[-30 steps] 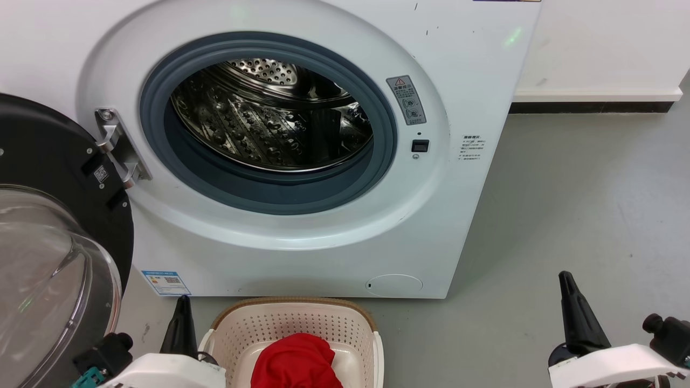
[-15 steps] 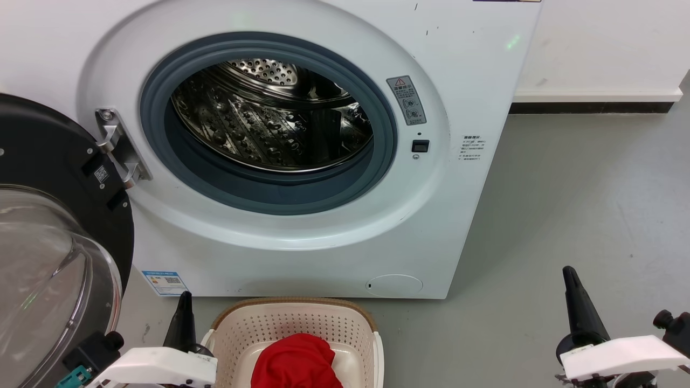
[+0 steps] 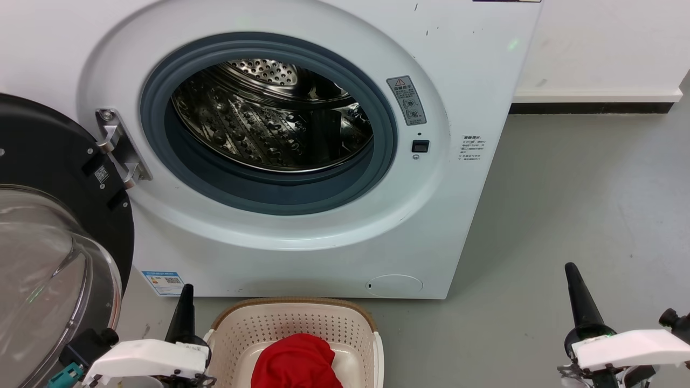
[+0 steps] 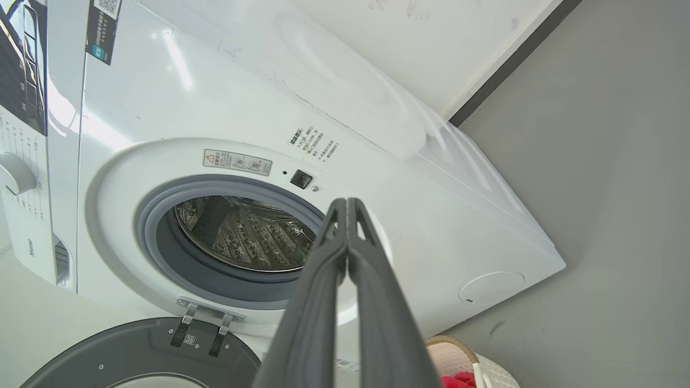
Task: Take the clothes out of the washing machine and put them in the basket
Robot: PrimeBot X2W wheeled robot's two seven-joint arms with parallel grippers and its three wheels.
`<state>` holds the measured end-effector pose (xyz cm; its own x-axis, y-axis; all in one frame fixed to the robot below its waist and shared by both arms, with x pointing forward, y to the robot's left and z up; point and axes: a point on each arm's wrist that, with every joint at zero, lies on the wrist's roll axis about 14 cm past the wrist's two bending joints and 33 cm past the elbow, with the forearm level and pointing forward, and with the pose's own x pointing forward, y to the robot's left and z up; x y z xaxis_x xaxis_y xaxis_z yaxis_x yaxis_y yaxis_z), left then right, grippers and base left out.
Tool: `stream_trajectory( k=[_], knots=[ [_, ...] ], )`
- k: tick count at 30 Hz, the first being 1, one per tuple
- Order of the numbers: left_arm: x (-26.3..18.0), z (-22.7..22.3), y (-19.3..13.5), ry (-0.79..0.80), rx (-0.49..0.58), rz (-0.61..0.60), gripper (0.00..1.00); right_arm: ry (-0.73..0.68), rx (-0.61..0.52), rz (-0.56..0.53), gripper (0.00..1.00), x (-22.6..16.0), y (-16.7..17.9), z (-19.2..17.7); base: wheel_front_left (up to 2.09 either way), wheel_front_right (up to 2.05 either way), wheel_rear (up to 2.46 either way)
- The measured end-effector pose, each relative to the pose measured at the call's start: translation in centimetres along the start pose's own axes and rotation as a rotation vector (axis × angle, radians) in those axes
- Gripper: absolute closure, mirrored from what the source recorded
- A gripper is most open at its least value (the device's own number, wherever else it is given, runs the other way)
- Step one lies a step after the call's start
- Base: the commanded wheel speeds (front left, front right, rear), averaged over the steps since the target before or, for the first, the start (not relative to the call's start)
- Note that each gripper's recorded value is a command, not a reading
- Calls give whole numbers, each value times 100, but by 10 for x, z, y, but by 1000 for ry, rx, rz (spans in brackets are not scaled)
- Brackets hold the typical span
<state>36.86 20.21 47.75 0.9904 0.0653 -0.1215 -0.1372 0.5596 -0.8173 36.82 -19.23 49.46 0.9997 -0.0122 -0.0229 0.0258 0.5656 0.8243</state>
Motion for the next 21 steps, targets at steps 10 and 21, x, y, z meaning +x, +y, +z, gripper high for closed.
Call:
stream_trajectory(
  k=[10,21],
  knots=[
    [3,0,-3,12,-113,-14,100,1,114,-4,100,4,0,2,0,0,0],
    [6,2,-7,17,-228,-33,100,4,227,-7,100,8,0,4,0,0,0]
  ],
)
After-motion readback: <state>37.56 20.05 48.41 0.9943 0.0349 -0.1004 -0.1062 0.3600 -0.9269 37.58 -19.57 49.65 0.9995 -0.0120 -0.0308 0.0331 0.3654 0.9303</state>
